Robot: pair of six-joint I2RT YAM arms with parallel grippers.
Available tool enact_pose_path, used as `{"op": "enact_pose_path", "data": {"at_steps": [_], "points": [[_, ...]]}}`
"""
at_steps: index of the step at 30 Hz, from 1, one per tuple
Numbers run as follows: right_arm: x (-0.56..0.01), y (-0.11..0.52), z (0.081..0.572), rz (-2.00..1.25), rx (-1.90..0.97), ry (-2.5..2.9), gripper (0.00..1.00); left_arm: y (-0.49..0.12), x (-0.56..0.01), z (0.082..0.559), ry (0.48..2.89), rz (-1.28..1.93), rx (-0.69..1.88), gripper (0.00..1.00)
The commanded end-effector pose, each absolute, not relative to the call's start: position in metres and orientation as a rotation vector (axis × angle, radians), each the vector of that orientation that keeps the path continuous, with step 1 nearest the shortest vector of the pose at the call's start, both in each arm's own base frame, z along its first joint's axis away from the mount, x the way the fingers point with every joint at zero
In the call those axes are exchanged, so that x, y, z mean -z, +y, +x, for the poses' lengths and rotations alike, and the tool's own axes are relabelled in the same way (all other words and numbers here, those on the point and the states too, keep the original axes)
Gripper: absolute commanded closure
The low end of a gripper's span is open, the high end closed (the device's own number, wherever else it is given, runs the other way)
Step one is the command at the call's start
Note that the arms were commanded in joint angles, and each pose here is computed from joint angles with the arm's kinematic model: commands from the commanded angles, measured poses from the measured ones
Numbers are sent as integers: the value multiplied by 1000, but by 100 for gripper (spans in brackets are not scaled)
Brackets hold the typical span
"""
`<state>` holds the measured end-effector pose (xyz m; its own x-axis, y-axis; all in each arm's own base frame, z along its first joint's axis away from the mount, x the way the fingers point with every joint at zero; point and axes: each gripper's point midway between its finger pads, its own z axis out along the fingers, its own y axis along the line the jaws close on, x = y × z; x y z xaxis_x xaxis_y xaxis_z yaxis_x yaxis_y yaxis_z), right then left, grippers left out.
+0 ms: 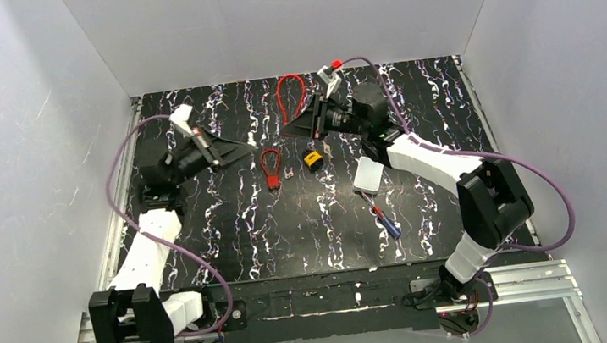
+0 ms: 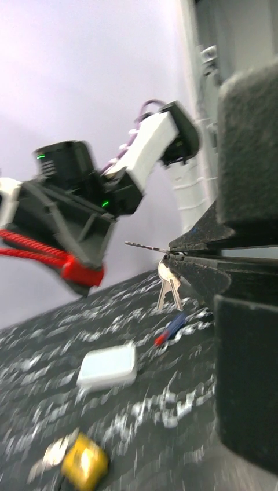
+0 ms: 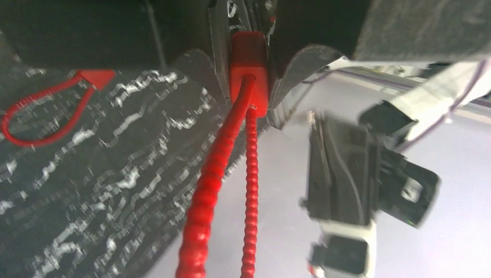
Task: Lock with the key
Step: Place the lock at the center of the board.
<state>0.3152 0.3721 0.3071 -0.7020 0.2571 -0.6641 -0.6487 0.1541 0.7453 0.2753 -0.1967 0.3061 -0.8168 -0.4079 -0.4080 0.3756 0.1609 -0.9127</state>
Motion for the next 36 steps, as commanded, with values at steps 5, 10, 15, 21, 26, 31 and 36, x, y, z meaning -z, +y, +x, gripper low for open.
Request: {"op": "enact_pose_path", "data": {"at_steps": [5,10,15,21,26,31,36], "points": [[-219,427,317,-554,-1422,2001,99,-101,-259,313,1971,-390,1222,100],[-187,473,308,-641,-1388,2082,96,-79,-250,303,2026,-342,998,100],[-151,508,300,-661,-1407,2182,92,-66,-248,299,1995,-377,905,100],[-114,533,303,-647,-1363,2258,88,-57,-250,304,1906,-456,910,100],[-97,555,310,-652,-1342,2275,85,-52,-239,302,1920,-486,909,100],[-93,572,314,-636,-1359,2267,81,-50,-239,305,1908,-502,917,100],[-90,577,313,-620,-1365,2278,68,-47,-237,307,1897,-524,918,100]]}}
